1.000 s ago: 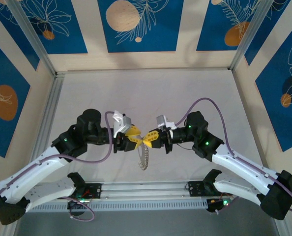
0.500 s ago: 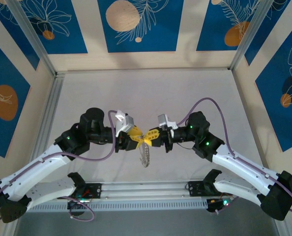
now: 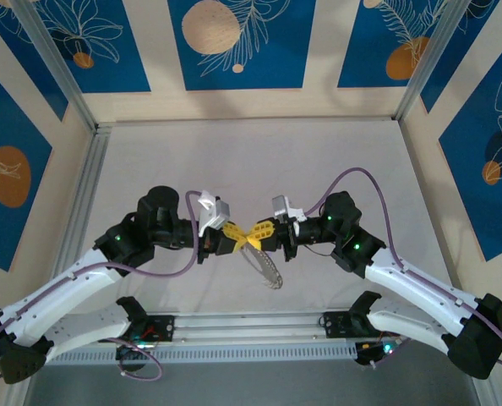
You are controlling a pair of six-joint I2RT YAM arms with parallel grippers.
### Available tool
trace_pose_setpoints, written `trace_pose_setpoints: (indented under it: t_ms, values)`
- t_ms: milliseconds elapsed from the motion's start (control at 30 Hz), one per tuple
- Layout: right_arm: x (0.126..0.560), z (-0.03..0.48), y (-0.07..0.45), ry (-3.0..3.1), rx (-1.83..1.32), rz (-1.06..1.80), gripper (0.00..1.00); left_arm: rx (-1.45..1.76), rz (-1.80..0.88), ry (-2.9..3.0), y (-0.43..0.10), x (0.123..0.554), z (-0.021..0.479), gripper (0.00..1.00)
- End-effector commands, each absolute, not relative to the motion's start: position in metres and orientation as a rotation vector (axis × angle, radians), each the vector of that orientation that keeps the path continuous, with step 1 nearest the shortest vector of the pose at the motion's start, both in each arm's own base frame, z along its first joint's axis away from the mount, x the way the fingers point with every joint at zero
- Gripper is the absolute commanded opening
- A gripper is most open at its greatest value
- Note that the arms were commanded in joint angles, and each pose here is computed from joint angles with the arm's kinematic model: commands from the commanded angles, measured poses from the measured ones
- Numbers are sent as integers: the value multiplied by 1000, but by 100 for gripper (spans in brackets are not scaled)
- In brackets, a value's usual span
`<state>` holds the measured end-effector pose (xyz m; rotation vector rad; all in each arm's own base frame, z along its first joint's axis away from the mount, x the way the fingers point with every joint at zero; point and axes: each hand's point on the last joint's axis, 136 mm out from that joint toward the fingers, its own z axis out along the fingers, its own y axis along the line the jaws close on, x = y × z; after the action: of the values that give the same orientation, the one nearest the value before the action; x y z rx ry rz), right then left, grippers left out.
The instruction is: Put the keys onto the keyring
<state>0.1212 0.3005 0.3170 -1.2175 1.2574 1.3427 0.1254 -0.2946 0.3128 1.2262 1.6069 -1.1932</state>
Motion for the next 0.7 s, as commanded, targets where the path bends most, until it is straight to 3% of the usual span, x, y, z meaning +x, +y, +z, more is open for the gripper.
trace_pose_setpoints:
  t_ms: [0, 300, 500, 667]
  values:
    - [107, 330, 303, 1153, -1253, 1364, 0, 1194, -1173, 1619, -297, 135, 306, 0]
    - [105, 331, 301, 1153, -1250, 1337, 1, 1180, -1113, 1664, -296, 146, 294, 0]
    - [109, 330, 300, 1200, -1229, 1331, 23, 1137, -1090, 1670, -284, 152, 292, 0]
    - [112, 326, 301, 1230, -1214, 1332, 34, 1106, -1076, 1683, -274, 157, 293, 0]
